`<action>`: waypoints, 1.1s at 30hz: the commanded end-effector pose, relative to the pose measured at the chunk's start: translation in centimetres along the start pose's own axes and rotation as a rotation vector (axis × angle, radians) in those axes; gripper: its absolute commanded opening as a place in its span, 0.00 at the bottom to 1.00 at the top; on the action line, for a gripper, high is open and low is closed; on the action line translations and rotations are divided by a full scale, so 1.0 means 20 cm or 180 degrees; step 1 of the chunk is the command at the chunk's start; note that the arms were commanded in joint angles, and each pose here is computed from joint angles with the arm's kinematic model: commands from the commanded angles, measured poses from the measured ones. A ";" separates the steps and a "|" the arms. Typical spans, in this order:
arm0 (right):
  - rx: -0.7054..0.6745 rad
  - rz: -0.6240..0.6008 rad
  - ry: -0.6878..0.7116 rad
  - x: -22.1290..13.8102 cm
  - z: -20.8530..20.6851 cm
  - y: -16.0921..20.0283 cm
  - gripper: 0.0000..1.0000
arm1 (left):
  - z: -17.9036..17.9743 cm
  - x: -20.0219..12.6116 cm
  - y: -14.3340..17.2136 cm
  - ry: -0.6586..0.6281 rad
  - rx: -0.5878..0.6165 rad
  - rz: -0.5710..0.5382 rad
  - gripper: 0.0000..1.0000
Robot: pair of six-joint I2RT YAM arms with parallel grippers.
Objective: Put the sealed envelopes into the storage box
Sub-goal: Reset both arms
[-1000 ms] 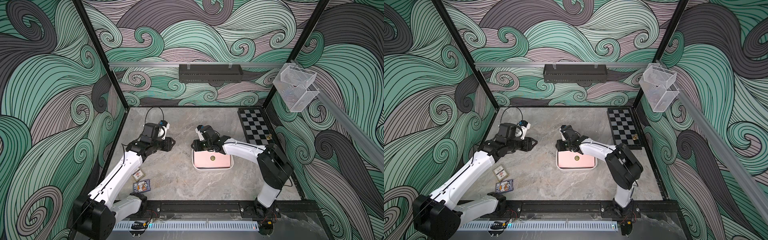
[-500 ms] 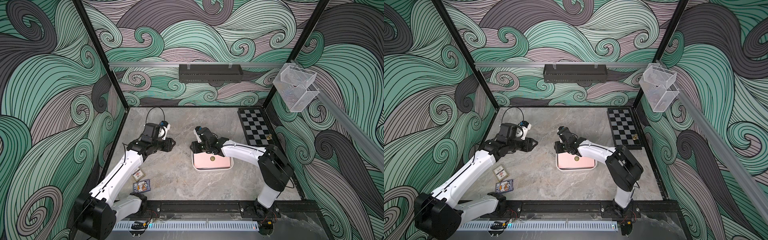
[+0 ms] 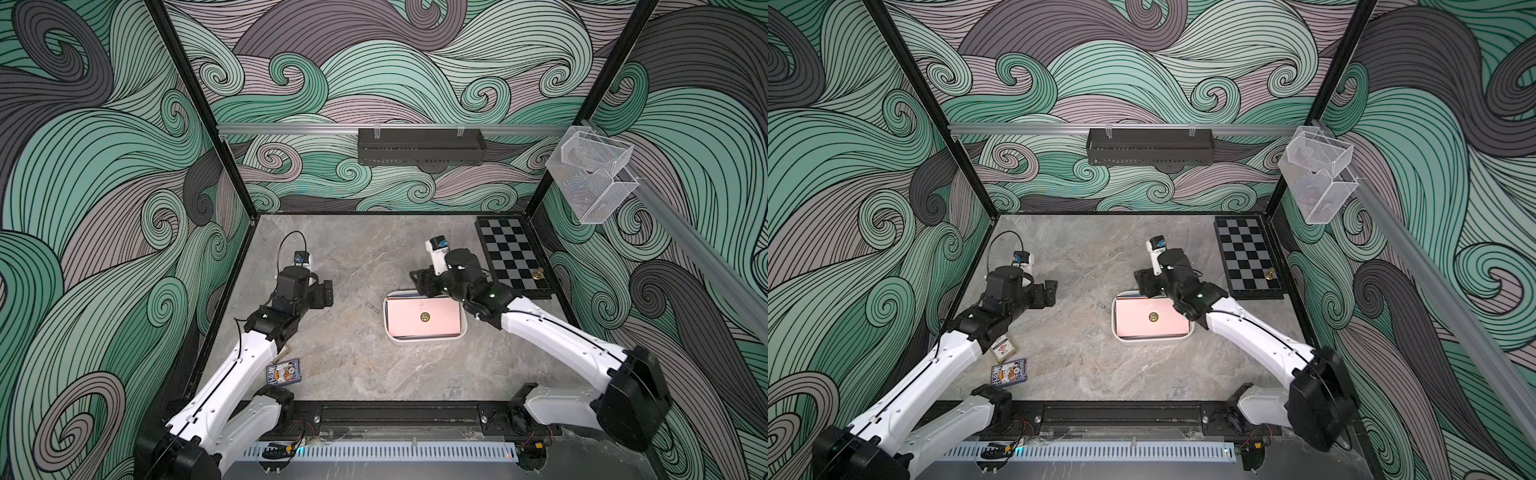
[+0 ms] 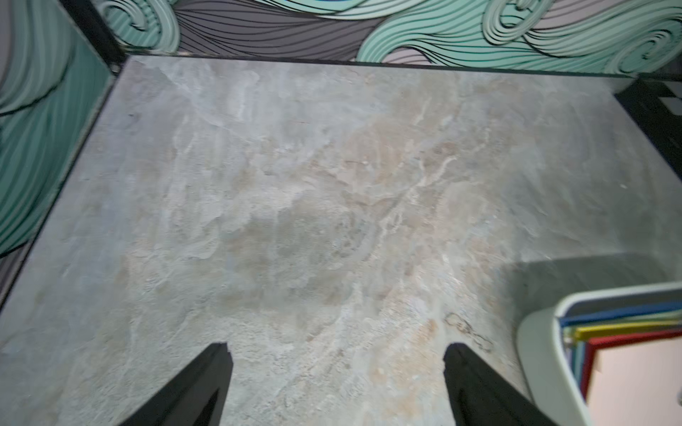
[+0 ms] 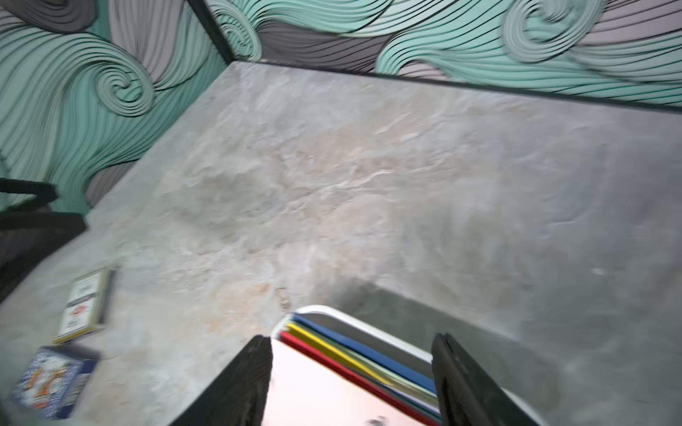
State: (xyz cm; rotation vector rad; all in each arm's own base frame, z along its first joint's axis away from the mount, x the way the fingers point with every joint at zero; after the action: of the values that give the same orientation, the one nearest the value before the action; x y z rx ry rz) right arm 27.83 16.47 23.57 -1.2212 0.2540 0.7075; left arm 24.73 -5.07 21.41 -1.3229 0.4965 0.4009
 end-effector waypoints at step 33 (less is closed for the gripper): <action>0.0015 -0.1199 0.1082 0.23 -1.00 0.16 0.98 | 0.23 0.66 0.20 -0.0118 -0.0068 -0.0357 0.94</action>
State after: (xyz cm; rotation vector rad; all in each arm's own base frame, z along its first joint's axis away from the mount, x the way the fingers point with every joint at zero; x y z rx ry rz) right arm 31.58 -0.32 9.68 -1.3270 0.4031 0.1889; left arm 32.50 0.35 9.56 -1.2674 0.3789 0.4189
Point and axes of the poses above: each gripper's point midway between its finger pads, its own x axis out along the fingers, its own z axis along the line the jaws close on, y = z × x, the point moved 7 cm from there along -x, back along the fingers, and after that the axes turned 14 degrees about x, right-handed, at the moved point
